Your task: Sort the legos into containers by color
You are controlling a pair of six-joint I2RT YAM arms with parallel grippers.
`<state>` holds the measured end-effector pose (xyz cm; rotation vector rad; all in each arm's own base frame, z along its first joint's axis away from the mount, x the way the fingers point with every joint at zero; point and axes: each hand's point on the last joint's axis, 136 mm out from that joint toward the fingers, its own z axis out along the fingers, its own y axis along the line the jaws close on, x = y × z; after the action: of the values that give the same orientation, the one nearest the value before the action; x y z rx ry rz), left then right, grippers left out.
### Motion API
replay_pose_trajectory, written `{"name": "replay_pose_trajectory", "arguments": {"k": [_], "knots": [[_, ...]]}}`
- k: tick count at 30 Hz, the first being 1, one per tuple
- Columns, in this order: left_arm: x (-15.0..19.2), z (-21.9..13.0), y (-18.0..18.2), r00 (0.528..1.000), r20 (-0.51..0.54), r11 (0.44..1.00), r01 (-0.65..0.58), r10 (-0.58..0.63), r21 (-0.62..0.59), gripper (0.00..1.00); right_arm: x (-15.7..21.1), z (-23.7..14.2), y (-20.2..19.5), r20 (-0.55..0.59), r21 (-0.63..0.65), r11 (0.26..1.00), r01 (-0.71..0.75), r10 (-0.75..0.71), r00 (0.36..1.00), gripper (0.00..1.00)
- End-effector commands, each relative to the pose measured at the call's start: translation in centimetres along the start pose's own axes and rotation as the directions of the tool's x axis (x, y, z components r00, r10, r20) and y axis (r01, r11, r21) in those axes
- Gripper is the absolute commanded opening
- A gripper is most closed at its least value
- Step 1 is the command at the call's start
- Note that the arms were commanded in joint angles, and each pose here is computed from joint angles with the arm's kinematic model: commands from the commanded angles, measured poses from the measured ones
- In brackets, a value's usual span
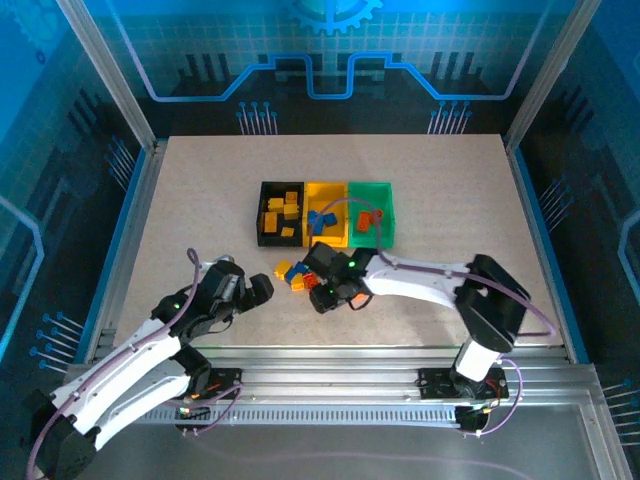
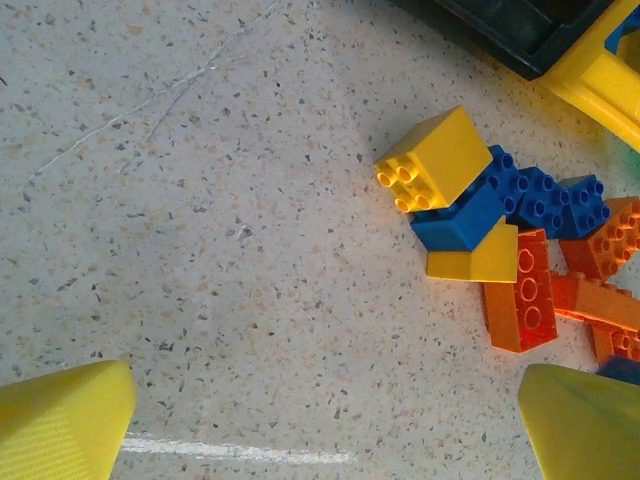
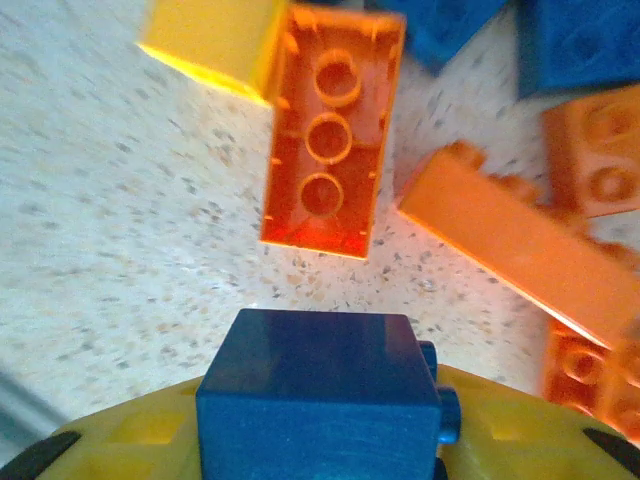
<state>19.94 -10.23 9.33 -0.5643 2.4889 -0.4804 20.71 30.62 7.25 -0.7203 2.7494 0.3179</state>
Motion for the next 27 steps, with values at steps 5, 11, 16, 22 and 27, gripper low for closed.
{"name": "replay_pose_trajectory", "arguments": {"k": [5,11,16,22,27], "knots": [[1.2,1.1,0.5,0.999,-0.041,1.000,0.023,-0.023,0.005,0.99,-6.7,-7.2,-3.1,0.206,-0.027,0.997,-0.073,0.077,0.976,0.45],[1.3,0.9,0.4,0.998,-0.051,1.000,0.028,-0.028,0.008,0.99,-14.6,-5.5,-7.5,0.259,0.060,0.979,-0.196,0.174,0.950,0.47],[1.6,0.9,0.5,0.998,-0.065,1.000,0.026,-0.026,0.008,0.99,-18.4,-1.7,-10.7,0.222,0.146,0.951,-0.274,0.239,0.945,0.47],[1.7,0.7,0.5,0.997,-0.073,1.000,0.029,-0.028,0.007,0.99,-20.6,0.2,-12.1,0.215,0.191,0.932,-0.308,0.267,0.940,0.51],[1.6,0.5,0.1,0.997,-0.073,1.000,0.023,-0.021,0.020,0.99,-21.8,-1.2,-11.5,0.243,0.154,0.940,-0.306,0.264,0.933,0.67]]}}
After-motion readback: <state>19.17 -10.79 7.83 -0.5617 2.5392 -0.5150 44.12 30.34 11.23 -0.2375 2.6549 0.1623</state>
